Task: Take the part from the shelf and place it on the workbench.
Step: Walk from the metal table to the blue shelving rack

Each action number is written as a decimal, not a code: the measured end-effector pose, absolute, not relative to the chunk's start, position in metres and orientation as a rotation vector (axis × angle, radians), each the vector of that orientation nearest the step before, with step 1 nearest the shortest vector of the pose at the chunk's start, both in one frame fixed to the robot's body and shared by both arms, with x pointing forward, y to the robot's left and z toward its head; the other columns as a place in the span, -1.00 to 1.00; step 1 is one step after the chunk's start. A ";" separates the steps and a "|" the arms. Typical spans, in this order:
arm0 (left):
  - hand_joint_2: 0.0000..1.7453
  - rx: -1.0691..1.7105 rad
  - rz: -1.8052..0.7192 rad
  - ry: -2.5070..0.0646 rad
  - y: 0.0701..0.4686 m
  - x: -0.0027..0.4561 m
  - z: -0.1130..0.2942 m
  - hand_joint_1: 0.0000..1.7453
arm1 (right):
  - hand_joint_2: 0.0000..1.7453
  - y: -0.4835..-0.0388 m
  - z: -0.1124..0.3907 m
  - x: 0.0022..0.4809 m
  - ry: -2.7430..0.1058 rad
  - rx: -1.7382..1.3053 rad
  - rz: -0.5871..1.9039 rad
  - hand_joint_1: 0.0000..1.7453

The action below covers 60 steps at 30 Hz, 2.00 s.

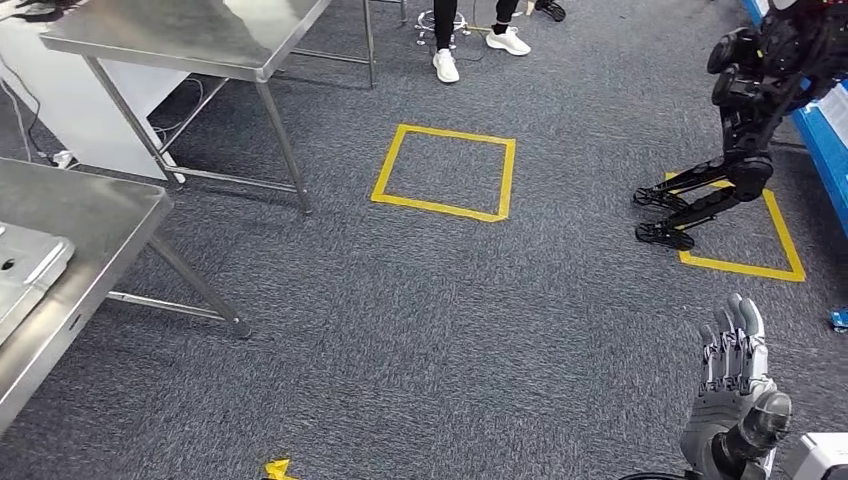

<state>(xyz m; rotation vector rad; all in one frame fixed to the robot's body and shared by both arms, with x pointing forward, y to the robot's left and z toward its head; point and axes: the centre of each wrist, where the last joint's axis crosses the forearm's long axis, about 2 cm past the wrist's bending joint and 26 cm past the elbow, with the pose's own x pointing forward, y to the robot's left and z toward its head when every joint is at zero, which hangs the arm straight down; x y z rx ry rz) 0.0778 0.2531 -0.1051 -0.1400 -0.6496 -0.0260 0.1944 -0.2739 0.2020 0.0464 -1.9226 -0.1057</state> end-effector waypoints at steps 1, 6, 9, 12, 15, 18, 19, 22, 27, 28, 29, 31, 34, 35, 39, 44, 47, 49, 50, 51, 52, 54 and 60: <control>-1.00 -0.140 -0.026 -0.651 0.253 0.078 -0.105 -1.00 | -1.00 -0.274 0.202 0.194 -1.923 0.047 -0.106 -1.00; -1.00 -0.129 -0.029 -0.654 0.260 0.080 -0.105 -1.00 | -1.00 -0.274 0.204 0.194 -1.928 0.050 -0.106 -1.00; -1.00 -0.114 -0.033 -0.646 0.268 0.075 -0.106 -1.00 | -1.00 -0.273 0.203 0.194 -1.928 0.051 -0.105 -1.00; -1.00 -0.106 -0.035 -0.647 0.272 0.075 -0.107 -1.00 | -1.00 -0.273 0.204 0.194 -1.928 0.052 -0.105 -1.00; -1.00 -0.104 -0.035 -0.648 0.272 0.077 -0.106 -1.00 | -1.00 -0.273 0.204 0.194 -1.929 0.053 -0.104 -1.00; -1.00 -0.107 -0.035 -0.654 0.271 0.078 -0.106 -1.00 | -1.00 -0.274 0.204 0.194 -1.929 0.050 -0.102 -1.00; -1.00 -0.110 -0.035 -0.656 0.269 0.079 -0.106 -1.00 | -1.00 -0.274 0.204 0.194 -1.931 0.048 -0.101 -1.00; -1.00 -0.124 -0.031 -0.652 0.261 0.077 -0.106 -1.00 | -1.00 -0.274 0.204 0.195 -1.933 0.047 -0.099 -1.00; -1.00 -0.129 -0.030 -0.653 0.258 0.077 -0.106 -1.00 | -1.00 -0.274 0.204 0.195 -1.934 0.046 -0.099 -1.00; -1.00 -0.129 -0.030 -0.653 0.258 0.078 -0.105 -1.00 | -1.00 -0.274 0.205 0.195 -1.935 0.047 -0.098 -1.00; -1.00 -0.130 -0.030 -0.654 0.257 0.078 -0.105 -1.00 | -1.00 -0.274 0.205 0.195 -1.937 0.047 -0.098 -1.00; -1.00 -0.132 -0.030 -0.656 0.257 0.078 -0.105 -1.00 | -1.00 -0.274 0.206 0.195 -1.939 0.048 -0.097 -1.00; -1.00 -0.130 -0.030 -0.662 0.258 0.081 -0.105 -1.00 | -1.00 -0.274 0.206 0.194 -1.938 0.049 -0.098 -1.00; -1.00 -0.127 -0.031 -0.663 0.260 0.082 -0.105 -1.00 | -1.00 -0.274 0.206 0.194 -1.938 0.050 -0.097 -1.00; -1.00 -0.117 -0.033 -0.654 0.266 0.079 -0.106 -1.00 | -1.00 -0.273 0.206 0.194 -1.935 0.051 -0.097 -1.00; -1.00 -0.114 -0.034 -0.650 0.267 0.078 -0.106 -1.00 | -1.00 -0.273 0.206 0.194 -1.929 0.052 -0.097 -1.00; -1.00 -0.114 -0.034 -0.651 0.266 0.080 -0.106 -1.00 | -1.00 -0.273 0.206 0.193 -1.927 0.052 -0.097 -1.00; -1.00 -0.120 -0.032 -0.655 0.263 0.080 -0.105 -1.00 | -1.00 -0.274 0.205 0.193 -1.926 0.051 -0.096 -1.00; -1.00 -0.124 -0.032 -0.656 0.261 0.081 -0.105 -1.00 | -1.00 -0.274 0.205 0.193 -1.925 0.050 -0.096 -1.00; -1.00 -0.128 -0.030 -0.657 0.259 0.081 -0.105 -1.00 | -1.00 -0.274 0.205 0.193 -1.925 0.050 -0.096 -1.00; -1.00 -0.131 -0.030 -0.656 0.257 0.080 -0.105 -1.00 | -1.00 -0.274 0.205 0.193 -1.926 0.050 -0.096 -1.00; -1.00 -0.134 -0.029 -0.652 0.255 0.079 -0.105 -1.00 | -1.00 -0.274 0.205 0.193 -1.925 0.050 -0.096 -1.00; -1.00 -0.137 -0.028 -0.653 0.254 0.079 -0.105 -1.00 | -1.00 -0.274 0.206 0.194 -1.929 0.051 -0.096 -1.00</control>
